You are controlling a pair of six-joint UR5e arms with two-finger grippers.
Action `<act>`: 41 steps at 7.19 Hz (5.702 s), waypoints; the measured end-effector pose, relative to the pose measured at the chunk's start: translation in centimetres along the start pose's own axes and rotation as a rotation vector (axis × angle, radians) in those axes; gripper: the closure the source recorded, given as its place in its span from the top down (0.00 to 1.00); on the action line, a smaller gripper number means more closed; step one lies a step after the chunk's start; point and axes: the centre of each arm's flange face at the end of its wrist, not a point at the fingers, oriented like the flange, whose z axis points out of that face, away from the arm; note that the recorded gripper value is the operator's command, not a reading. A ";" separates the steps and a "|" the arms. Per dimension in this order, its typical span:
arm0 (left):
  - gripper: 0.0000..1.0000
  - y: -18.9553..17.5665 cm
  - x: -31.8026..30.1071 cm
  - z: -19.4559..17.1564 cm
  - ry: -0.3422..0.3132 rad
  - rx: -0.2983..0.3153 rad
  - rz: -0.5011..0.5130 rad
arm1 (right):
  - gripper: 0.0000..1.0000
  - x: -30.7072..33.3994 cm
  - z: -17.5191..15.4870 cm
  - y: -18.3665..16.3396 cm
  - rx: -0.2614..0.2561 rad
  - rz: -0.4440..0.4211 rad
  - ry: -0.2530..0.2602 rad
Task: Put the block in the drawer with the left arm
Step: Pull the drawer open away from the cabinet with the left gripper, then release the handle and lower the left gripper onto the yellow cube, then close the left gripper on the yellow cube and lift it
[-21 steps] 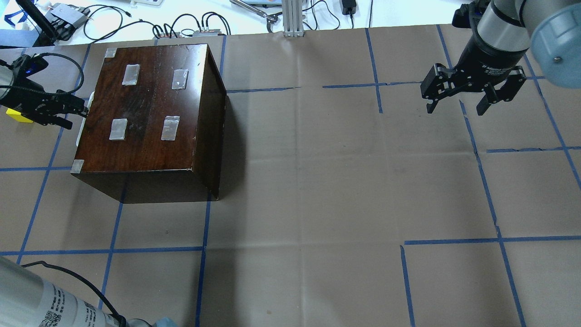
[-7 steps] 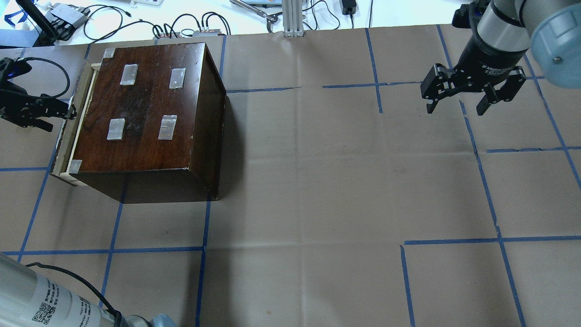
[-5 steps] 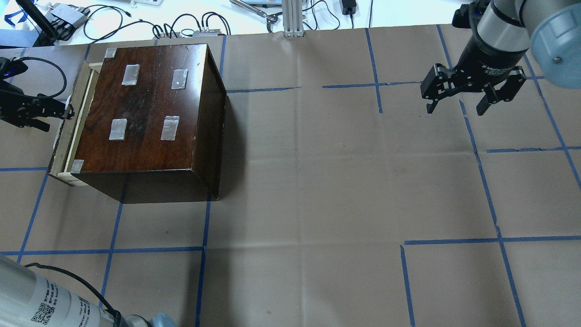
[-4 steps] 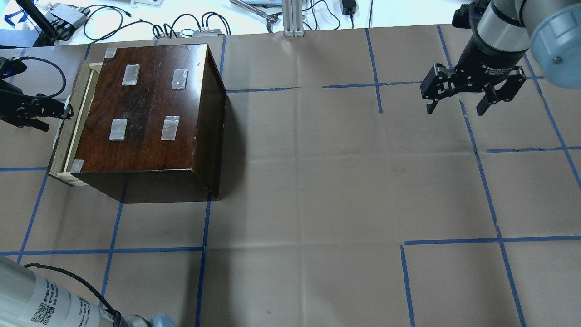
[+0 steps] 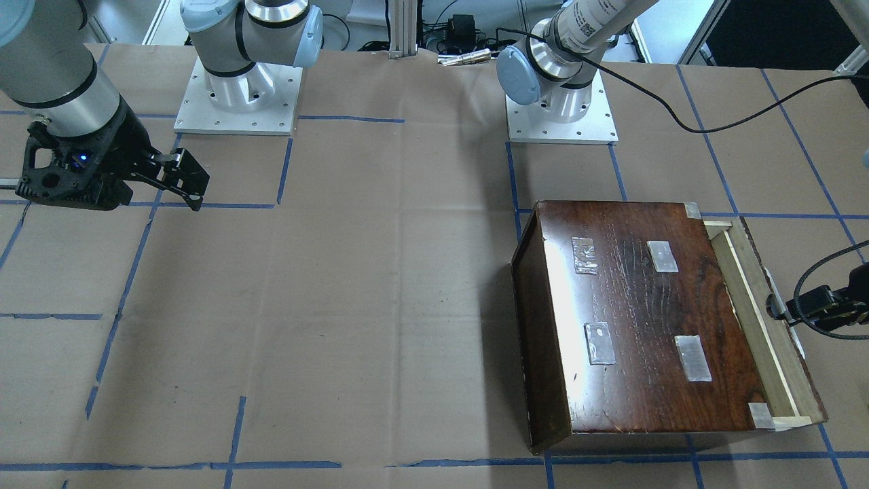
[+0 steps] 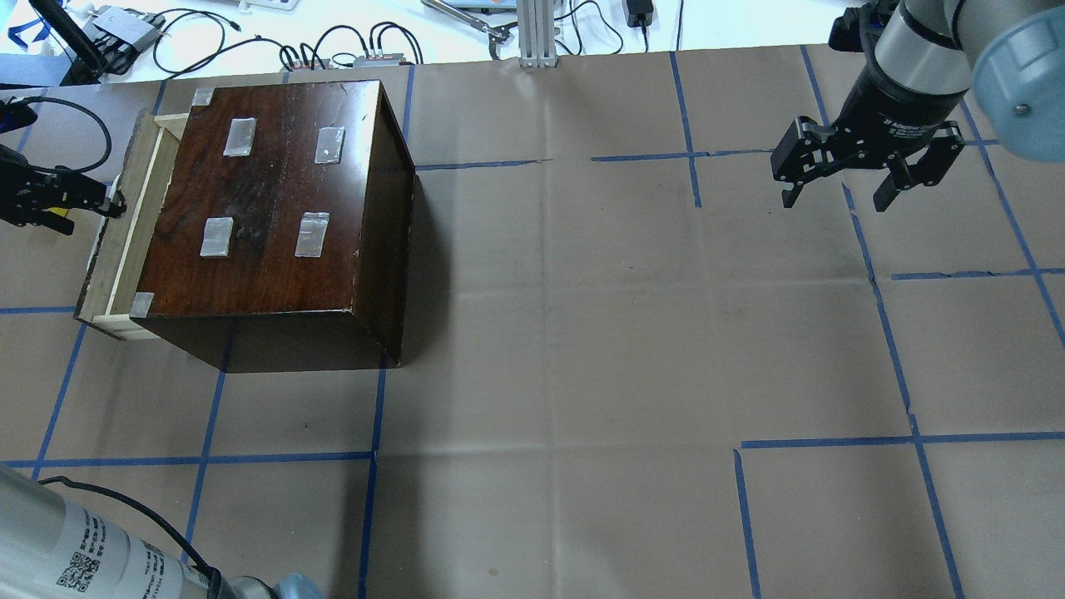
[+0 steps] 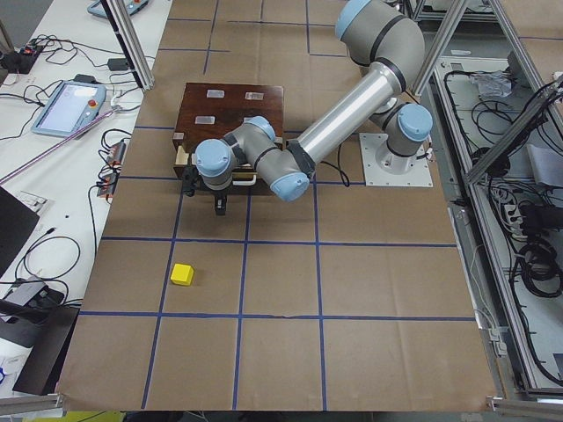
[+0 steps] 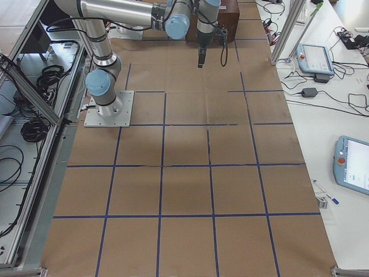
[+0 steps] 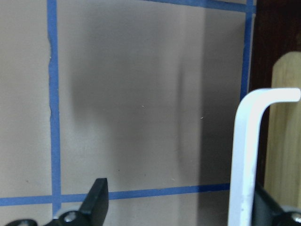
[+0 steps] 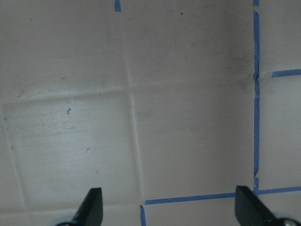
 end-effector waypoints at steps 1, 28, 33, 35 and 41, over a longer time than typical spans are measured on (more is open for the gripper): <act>0.99 0.0 -0.3 -0.1 -0.005 0.000 -0.003 | 1.00 0.0 0.0 0.0 0.000 0.000 0.000; 0.99 -10.6 -16.7 -7.7 -0.191 0.110 0.086 | 1.00 0.0 0.0 0.0 -0.001 0.000 0.000; 0.98 -12.8 -21.0 0.7 -0.126 0.038 0.111 | 1.00 0.0 0.0 0.0 0.000 0.000 0.000; 0.98 -12.9 -21.4 3.8 -0.098 0.004 0.108 | 1.00 0.0 0.0 0.0 0.000 0.000 0.000; 0.35 -12.8 -22.0 4.9 -0.124 -0.034 0.105 | 1.00 0.0 0.0 0.0 0.000 0.000 0.000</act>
